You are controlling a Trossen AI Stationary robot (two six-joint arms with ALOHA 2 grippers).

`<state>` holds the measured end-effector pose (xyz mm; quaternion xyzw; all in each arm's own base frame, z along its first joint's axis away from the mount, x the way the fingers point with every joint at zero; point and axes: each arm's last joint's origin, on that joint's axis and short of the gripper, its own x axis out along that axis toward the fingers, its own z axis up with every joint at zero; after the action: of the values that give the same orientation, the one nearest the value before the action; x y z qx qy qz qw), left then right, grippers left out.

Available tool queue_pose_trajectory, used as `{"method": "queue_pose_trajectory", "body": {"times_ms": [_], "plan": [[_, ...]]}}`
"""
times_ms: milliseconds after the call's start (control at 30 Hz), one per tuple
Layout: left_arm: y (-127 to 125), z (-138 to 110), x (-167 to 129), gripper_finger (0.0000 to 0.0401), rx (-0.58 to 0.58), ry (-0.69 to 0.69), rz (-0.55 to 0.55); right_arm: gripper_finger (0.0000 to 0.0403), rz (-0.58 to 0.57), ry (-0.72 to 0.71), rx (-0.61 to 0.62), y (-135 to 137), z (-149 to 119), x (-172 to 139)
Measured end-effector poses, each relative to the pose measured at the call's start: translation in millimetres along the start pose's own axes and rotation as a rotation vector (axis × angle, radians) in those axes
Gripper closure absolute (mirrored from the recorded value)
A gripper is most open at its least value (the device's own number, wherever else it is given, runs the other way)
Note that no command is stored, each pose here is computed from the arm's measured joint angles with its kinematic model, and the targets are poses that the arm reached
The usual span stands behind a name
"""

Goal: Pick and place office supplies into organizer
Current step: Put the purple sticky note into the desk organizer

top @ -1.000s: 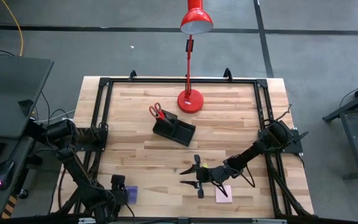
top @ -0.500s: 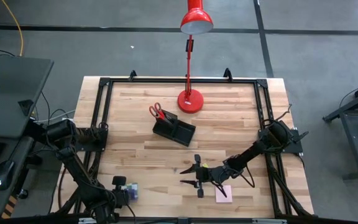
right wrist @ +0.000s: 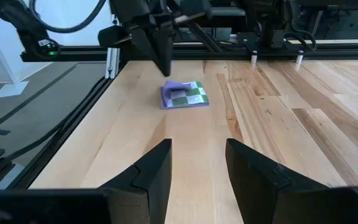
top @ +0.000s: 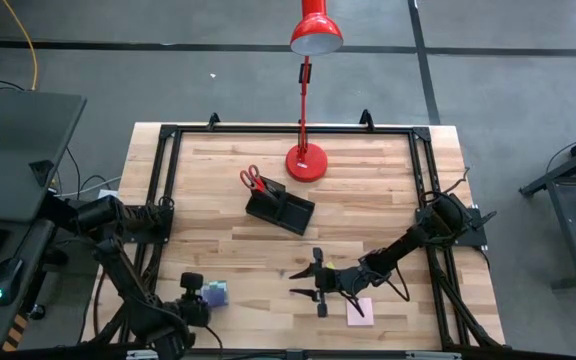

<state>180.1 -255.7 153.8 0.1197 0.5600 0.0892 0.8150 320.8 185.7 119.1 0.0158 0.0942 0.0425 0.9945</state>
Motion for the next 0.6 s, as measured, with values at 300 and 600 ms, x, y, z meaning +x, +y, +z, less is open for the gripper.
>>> {"method": "queue_pose_trajectory", "body": {"times_ms": [300, 600], "plan": [[11.2, 17.0, -1.4, 0.0398, -0.049, 0.026, 0.036, 0.0263, -0.007, 0.017, 0.020, -1.4, -1.7, 0.5], [6.5, 19.8, -0.6, 0.0338, -0.015, 0.067, -0.067, 0.0263, -0.011, 0.044, 0.030, -1.8, -4.6, 0.4]]}}
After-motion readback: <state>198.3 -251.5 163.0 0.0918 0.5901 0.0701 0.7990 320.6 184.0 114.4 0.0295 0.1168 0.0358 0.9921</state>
